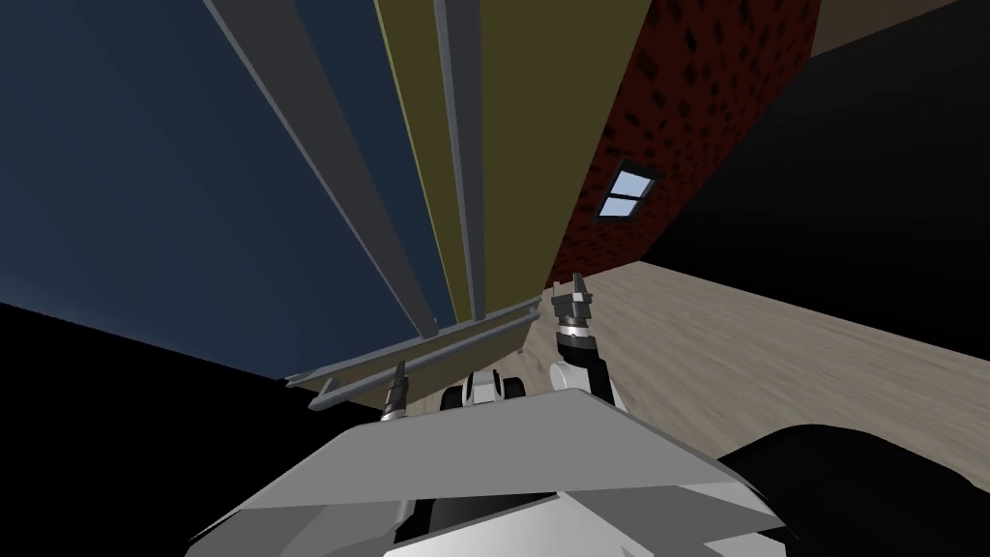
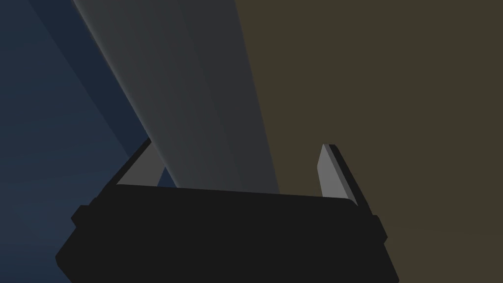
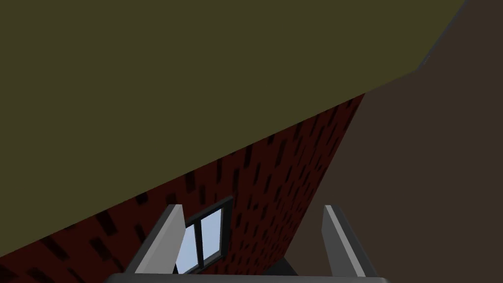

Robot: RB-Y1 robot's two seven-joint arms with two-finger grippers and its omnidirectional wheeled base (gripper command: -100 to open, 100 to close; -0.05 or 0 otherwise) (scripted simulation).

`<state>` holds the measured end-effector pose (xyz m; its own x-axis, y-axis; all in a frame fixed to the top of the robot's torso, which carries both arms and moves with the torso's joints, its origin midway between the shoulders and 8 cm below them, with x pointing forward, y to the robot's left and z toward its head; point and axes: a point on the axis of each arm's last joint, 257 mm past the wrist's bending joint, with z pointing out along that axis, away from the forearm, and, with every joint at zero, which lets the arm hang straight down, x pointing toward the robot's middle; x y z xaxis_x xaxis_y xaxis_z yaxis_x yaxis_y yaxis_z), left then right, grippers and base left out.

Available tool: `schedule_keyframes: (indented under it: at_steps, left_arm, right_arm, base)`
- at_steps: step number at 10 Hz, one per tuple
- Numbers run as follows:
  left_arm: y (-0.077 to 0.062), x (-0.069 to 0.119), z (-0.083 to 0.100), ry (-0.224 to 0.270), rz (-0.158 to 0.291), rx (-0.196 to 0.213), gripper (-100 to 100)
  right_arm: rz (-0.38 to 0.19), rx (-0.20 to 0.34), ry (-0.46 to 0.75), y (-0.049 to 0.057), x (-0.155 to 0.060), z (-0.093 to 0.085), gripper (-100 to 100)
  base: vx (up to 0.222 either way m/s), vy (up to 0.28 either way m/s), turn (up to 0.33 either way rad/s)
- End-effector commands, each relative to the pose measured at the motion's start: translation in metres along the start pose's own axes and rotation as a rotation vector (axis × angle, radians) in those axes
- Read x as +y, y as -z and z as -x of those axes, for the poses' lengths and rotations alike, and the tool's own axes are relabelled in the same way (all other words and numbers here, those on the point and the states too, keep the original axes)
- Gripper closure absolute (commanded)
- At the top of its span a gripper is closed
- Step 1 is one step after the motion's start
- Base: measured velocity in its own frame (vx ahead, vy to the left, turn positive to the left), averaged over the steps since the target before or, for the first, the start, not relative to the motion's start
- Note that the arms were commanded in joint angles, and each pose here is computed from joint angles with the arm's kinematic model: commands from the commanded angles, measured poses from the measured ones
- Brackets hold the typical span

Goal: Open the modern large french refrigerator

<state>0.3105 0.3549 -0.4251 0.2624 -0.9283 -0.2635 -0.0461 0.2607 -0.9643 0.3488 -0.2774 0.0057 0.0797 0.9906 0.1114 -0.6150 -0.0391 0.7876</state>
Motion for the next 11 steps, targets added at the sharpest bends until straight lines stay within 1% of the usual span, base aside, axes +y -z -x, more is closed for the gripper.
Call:
schedule_keyframes:
  at_steps: [1, 2, 3, 4, 5, 7, 8, 9, 10, 11]
  left_arm:
    - [-0.014, 0.016, 0.043, -0.010, 0.040, -0.096, -100]
    - [-0.019, 0.020, 0.061, -0.012, 0.050, -0.135, -100]
    - [-0.019, 0.020, 0.061, -0.012, 0.050, -0.135, -100]
    - [-0.019, 0.020, 0.061, -0.012, 0.050, -0.135, -100]
    - [-0.024, 0.023, 0.080, -0.012, 0.059, -0.175, -100]
    - [-0.033, 0.028, 0.116, -0.008, 0.075, -0.257, -100]
    - [-0.039, 0.019, 0.118, -0.009, 0.049, -0.260, -100]
    - [-0.034, 0.027, 0.116, -0.008, 0.071, -0.258, -100]
    - [-0.036, 0.030, 0.133, -0.005, 0.082, -0.299, -100]
    - [-0.033, 0.029, 0.125, -0.007, 0.077, -0.281, -100]
  right_arm:
    - [0.000, 0.000, 0.000, 0.000, 0.000, 0.000, 0]
    - [0.000, 0.000, 0.000, 0.000, 0.000, 0.000, 0]
    - [0.000, 0.000, 0.000, 0.000, 0.000, 0.000, 0]
    - [0.000, 0.000, 0.001, 0.000, 0.000, 0.000, 0]
    - [0.000, 0.000, 0.001, 0.000, 0.000, 0.000, 0]
    - [0.000, 0.000, 0.000, 0.000, 0.000, 0.000, 0]
    - [0.000, 0.000, 0.000, 0.000, 0.000, 0.000, 0]
    - [0.000, 0.000, 0.001, 0.000, 0.000, 0.000, 0]
    - [0.000, 0.000, 0.001, 0.000, 0.000, 0.000, 0]
    - [0.000, 0.000, 0.000, 0.000, 0.000, 0.000, 0]
  base:
    - [-0.136, -0.030, -0.428]
    - [-0.132, -0.042, -0.445]
    - [-0.073, -0.038, -0.086]
    - [-0.008, -0.021, 0.076]
    - [-0.031, -0.032, -0.226]
    - [-0.115, -0.061, -0.434]
    - [-0.090, -0.046, -0.113]
    - [-0.023, -0.011, 0.038]
    - [-0.042, -0.025, -0.243]
    - [-0.035, -0.015, -0.055]
